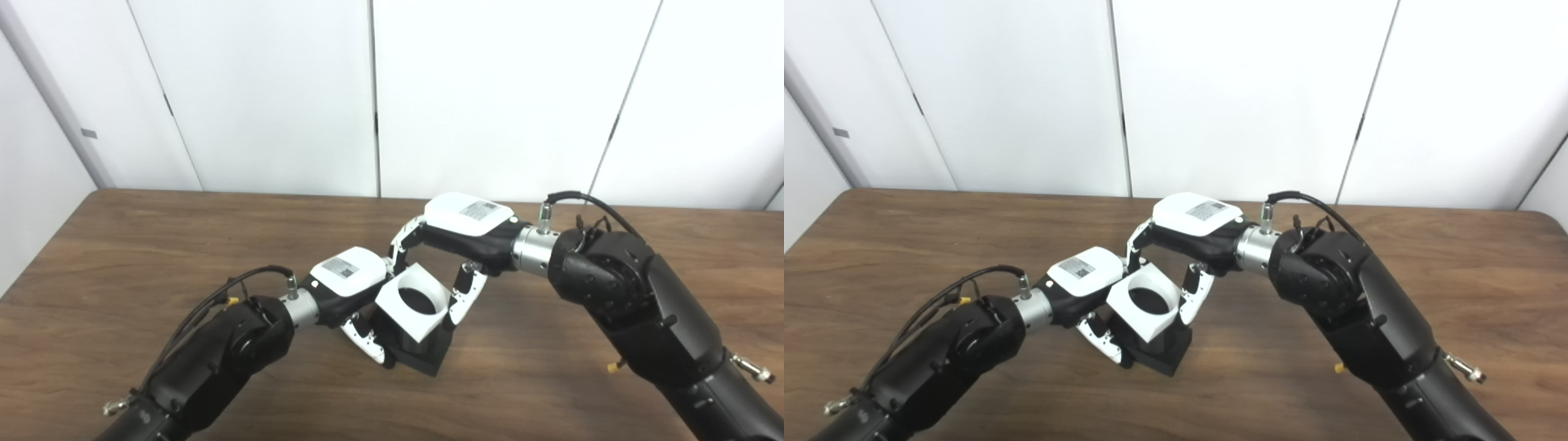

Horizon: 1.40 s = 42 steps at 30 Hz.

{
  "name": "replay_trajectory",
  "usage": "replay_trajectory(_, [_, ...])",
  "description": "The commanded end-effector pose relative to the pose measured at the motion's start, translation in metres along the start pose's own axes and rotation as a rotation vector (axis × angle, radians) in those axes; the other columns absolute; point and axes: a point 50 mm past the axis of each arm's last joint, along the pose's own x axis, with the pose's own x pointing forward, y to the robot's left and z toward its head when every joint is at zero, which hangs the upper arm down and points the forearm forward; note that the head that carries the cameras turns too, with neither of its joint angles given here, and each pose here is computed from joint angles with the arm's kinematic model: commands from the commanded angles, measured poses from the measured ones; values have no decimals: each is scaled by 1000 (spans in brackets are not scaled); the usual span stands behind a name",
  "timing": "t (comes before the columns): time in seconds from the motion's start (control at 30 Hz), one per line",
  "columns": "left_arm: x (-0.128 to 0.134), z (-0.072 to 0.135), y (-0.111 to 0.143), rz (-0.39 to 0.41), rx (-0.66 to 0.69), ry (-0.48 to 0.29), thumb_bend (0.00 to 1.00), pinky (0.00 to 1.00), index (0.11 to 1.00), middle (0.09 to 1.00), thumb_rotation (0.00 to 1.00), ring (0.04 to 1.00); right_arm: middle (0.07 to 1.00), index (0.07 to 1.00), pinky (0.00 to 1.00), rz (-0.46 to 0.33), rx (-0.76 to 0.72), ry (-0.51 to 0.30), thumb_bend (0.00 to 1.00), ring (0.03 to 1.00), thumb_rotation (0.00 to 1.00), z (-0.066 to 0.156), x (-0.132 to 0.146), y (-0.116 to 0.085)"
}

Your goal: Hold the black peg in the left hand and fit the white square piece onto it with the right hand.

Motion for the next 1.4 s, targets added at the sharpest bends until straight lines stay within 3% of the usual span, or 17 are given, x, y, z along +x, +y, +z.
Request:
replay_trajectory(0.0, [1, 10, -34, -154, 25, 9, 523, 846, 492, 900, 76, 932, 771, 477, 749, -37, -48, -31, 524, 826, 134, 6, 3, -18])
replay_trajectory(0.27, [1, 11, -34, -151, 11, 10, 523, 862, 492, 903, 75, 939, 766, 477, 741, -9, -58, -33, 524, 821, 134, -1, 10, -9])
replay_trajectory(1.0, [0, 12, -34, -141, 7, 12, 523, 876, 492, 896, 76, 941, 765, 477, 760, 9, -49, 45, 523, 831, 131, -25, 8, -11])
replay_trajectory(1.37, [-1, 11, -32, -124, 8, 5, 523, 856, 491, 882, 75, 926, 762, 477, 753, 25, -47, 46, 522, 826, 130, -29, 8, -8])
